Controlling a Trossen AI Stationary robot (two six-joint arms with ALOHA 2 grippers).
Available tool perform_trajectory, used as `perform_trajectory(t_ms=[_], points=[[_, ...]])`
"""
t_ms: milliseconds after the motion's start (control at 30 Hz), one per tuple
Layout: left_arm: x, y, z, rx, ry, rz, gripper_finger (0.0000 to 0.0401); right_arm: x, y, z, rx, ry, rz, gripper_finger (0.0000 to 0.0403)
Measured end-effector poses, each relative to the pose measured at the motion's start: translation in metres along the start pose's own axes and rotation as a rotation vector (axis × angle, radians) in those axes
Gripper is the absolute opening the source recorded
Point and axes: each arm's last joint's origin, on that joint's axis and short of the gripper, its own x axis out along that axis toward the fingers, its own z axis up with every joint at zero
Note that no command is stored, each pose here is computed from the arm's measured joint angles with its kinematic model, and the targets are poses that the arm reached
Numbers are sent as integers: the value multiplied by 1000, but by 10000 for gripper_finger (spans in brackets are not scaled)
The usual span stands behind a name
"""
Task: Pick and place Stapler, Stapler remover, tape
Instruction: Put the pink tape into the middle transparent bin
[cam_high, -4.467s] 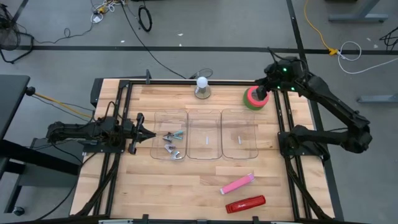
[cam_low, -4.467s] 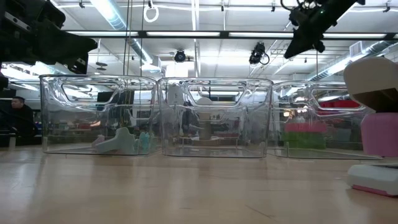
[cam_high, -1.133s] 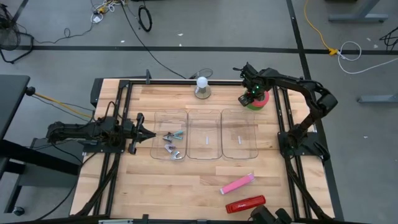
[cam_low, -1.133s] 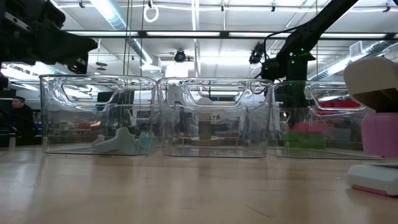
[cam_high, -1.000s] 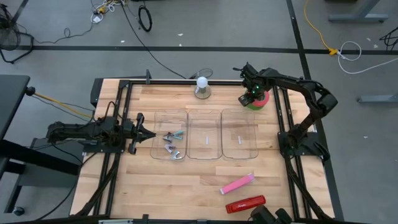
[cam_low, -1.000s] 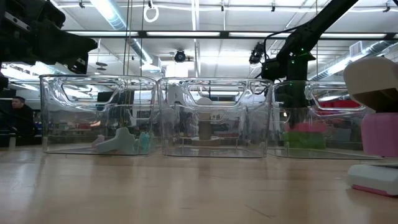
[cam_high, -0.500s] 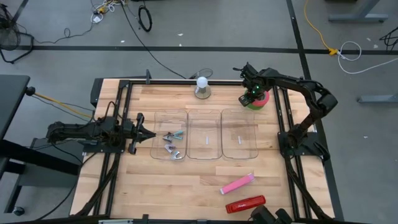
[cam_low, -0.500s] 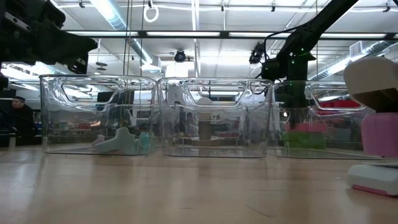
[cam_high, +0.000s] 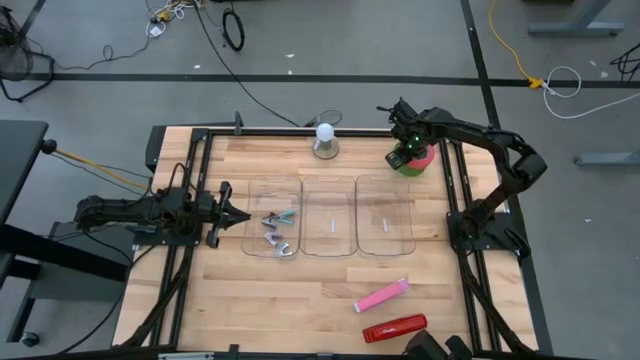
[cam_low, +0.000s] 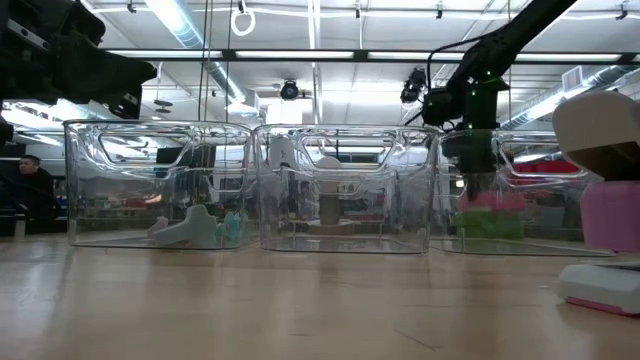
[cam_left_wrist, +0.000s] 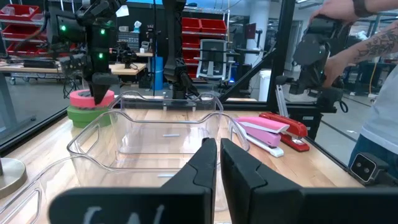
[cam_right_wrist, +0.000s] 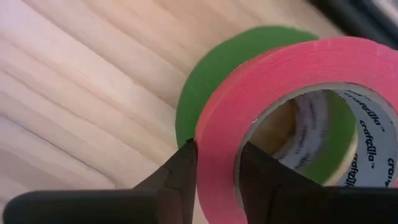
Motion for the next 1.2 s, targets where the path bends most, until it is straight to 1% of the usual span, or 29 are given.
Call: perform_trajectory(t_ms=[200, 333, 500, 667, 900, 1200], points=[[0, 0, 0, 0, 0, 0, 25, -31, -1, 8, -30, -16, -4, 95], [0, 0, 0, 0, 0, 0, 25, -53, 2, 16, -79, -46, -22, 95], [0, 0, 0, 0, 0, 0, 25, -75, 11, 23, -148, -89, -15, 95], [0, 0, 0, 0, 0, 0, 25, -90, 24, 25, -235, -123, -4, 95], [0, 0, 0, 0, 0, 0, 25, -101, 51, 22, -411, -153, 19, 95], [0, 0, 0, 0, 0, 0, 25, -106, 92, 9, -783, -170, 35, 95]])
